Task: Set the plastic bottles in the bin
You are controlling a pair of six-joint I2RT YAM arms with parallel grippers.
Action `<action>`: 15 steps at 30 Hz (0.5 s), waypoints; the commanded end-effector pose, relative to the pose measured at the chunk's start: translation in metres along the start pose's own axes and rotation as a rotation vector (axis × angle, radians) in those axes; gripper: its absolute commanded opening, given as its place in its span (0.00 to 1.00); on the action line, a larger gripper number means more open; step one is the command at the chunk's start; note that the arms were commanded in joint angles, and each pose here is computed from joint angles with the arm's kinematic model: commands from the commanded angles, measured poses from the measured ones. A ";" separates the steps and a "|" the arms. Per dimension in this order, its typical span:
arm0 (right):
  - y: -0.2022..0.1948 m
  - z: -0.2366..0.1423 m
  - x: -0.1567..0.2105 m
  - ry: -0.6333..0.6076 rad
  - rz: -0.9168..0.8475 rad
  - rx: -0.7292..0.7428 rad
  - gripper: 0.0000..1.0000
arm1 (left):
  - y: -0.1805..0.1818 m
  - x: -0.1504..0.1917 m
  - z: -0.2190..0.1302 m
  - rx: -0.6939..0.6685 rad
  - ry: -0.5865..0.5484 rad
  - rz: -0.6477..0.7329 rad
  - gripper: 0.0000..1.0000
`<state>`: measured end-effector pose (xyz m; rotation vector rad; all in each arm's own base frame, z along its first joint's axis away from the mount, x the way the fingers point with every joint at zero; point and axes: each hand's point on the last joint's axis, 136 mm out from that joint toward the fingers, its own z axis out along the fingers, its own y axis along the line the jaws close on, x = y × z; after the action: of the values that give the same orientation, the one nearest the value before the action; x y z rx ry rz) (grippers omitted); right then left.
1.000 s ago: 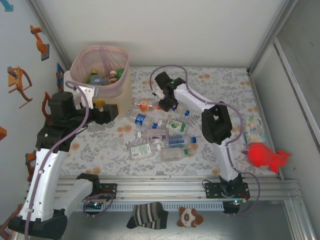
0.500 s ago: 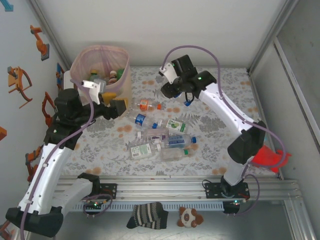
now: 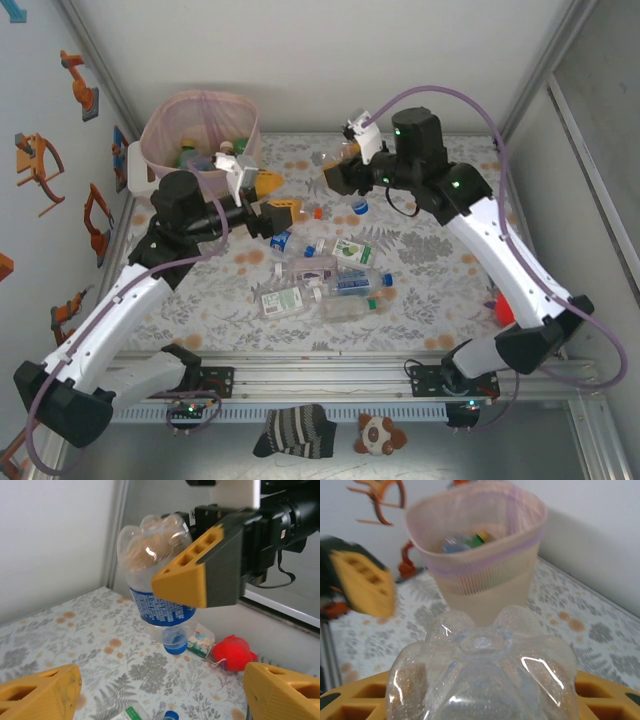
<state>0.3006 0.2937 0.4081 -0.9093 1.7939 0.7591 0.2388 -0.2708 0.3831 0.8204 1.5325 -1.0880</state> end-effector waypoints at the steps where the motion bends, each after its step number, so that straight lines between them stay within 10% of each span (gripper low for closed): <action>1: 0.032 -0.032 -0.036 -0.163 -0.002 -0.124 0.55 | -0.026 -0.029 0.008 0.124 -0.098 0.121 0.84; 15: 0.104 -0.097 -0.063 -0.336 -0.039 -0.455 0.55 | -0.102 -0.048 0.041 0.459 -0.125 0.194 0.88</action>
<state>0.2051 0.2858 0.4948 -0.9844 1.4212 1.1406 0.1927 -0.3398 0.4241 1.0820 1.2403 -1.3073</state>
